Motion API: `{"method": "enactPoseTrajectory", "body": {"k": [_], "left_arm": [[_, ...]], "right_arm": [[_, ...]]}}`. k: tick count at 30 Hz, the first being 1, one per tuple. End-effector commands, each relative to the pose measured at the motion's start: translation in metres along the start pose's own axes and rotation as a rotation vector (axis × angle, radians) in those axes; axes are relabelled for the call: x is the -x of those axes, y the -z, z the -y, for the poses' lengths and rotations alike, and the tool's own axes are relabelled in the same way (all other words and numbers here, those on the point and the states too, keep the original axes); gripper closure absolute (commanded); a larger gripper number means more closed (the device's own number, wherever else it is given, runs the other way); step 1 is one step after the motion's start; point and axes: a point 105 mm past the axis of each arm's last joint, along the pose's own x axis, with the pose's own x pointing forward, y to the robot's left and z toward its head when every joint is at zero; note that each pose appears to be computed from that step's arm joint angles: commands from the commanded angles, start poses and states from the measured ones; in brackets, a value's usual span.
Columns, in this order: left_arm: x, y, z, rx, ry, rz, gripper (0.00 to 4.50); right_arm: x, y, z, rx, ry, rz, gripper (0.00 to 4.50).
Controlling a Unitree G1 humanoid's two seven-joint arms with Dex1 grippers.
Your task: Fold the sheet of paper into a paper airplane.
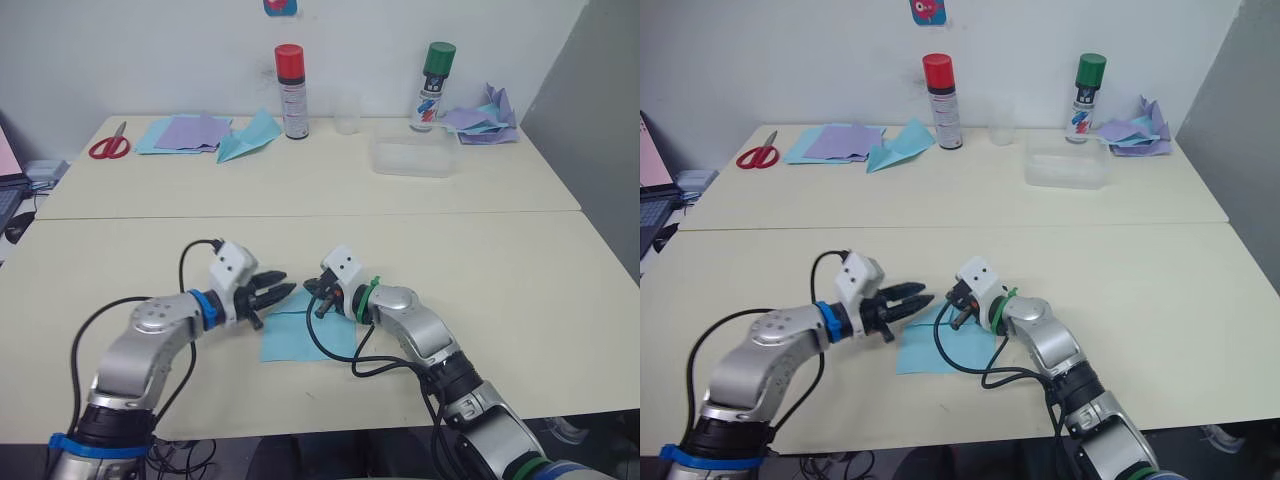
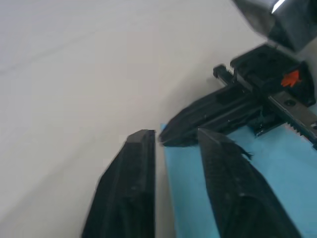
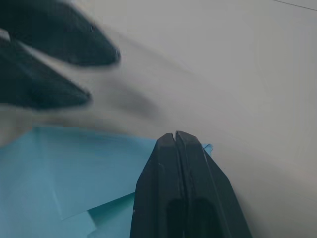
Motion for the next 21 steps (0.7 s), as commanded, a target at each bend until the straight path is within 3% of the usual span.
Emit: {"method": "enactPoseTrajectory", "body": {"k": [1, 7, 11, 13, 21], "left_arm": [[-0.003, 0.017, -0.001, -0.028, -0.034, -0.050, 4.44], [-0.010, 0.045, 0.000, 0.008, -0.058, -0.145, 4.47], [-0.012, 0.053, 0.006, 0.008, -0.044, -0.163, 4.47], [-0.013, 0.053, 0.007, 0.008, -0.043, -0.165, 4.47], [-0.012, 0.055, 0.006, 0.008, -0.046, -0.177, 4.47]], "right_arm": [[-0.002, 0.022, -0.011, -0.025, -0.040, -0.078, 4.50], [-0.001, 0.020, -0.013, -0.022, -0.044, -0.070, 4.50], [-0.003, -0.006, -0.026, -0.039, -0.097, 0.072, 4.50], [-0.004, -0.009, -0.029, -0.044, -0.103, 0.082, 4.50], [-0.007, 0.023, -0.008, -0.041, 0.018, -0.075, 4.50]]}}
